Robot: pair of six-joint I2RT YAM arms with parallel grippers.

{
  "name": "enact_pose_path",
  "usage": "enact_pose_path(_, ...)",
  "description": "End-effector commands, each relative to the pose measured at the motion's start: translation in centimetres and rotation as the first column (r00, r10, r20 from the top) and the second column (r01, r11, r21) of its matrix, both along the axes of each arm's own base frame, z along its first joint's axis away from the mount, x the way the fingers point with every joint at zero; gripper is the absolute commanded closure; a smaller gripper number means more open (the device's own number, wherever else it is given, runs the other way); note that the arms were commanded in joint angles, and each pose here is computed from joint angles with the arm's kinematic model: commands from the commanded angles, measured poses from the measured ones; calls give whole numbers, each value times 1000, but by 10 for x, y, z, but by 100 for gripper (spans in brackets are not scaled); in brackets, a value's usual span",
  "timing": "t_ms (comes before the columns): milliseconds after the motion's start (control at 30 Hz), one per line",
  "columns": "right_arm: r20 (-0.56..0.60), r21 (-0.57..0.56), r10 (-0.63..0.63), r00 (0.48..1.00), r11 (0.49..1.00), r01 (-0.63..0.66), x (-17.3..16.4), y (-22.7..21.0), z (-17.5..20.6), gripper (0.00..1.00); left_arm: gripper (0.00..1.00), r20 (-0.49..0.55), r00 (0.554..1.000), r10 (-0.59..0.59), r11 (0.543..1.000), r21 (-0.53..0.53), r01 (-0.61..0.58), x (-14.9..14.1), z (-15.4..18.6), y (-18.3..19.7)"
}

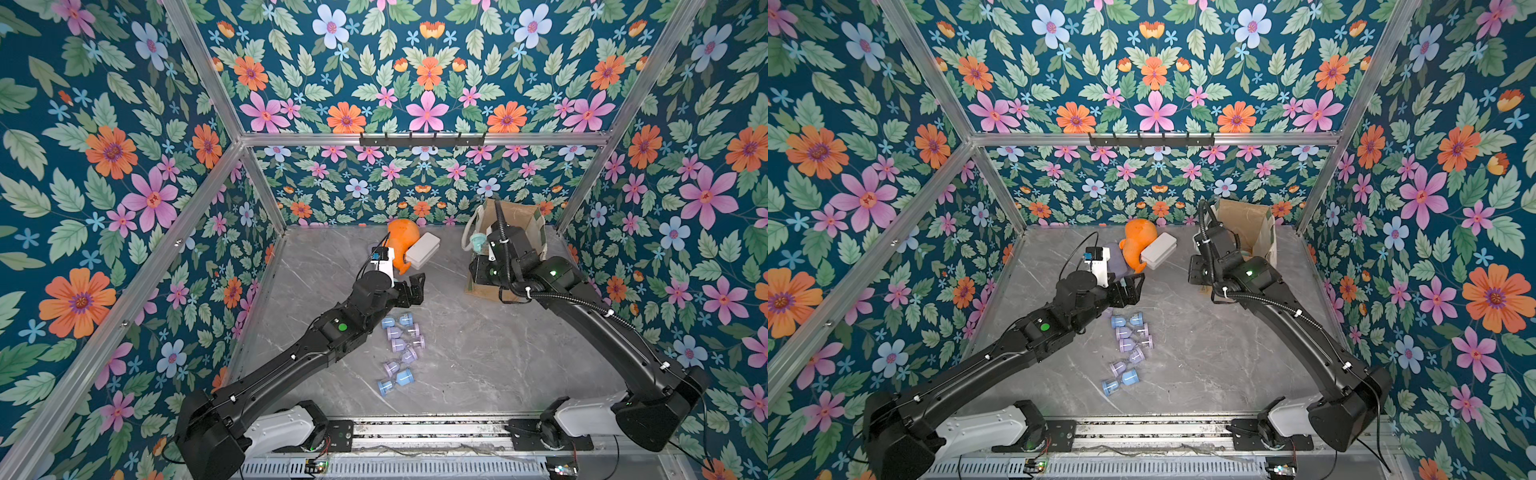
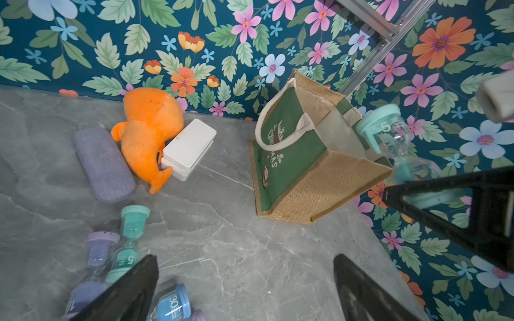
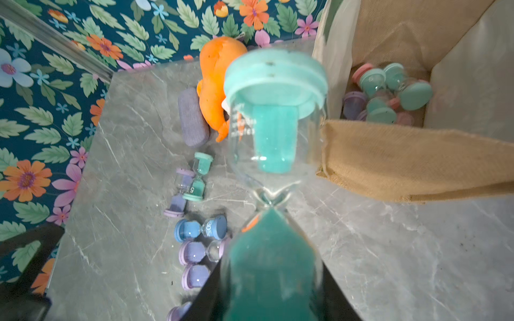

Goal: Put the hourglass into the canvas bag
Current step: Place the hourglass in the canvas bag.

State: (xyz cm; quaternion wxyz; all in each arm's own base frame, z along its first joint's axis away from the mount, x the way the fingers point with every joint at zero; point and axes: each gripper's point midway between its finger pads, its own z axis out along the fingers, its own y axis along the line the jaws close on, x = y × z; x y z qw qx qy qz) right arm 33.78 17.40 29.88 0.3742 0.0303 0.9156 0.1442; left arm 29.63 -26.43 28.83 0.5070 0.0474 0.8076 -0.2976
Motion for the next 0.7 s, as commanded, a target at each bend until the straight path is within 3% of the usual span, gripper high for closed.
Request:
enact_pose_path(0, 30, 28, 9, 1000, 1000, -10, 17, -10, 13, 67, 0, 38, 999, -30, 999, -25, 31, 5, 14, -12)
enact_pose_path(300, 72, 17, -109, 991, 994, 109, 74, -59, 22, 67, 0, 48, 998, -46, 998, -41, 48, 20, 17, -32)
enact_pose_path(533, 53, -21, -184, 982, 983, 185, 119, -87, 6, 67, 0, 50, 998, -45, 997, -57, 48, 30, 17, -43)
enact_pose_path(667, -7, -33, -209, 978, 978, 208, 147, -96, -26, 67, 0, 47, 998, -43, 997, -57, 46, 35, 14, -48)
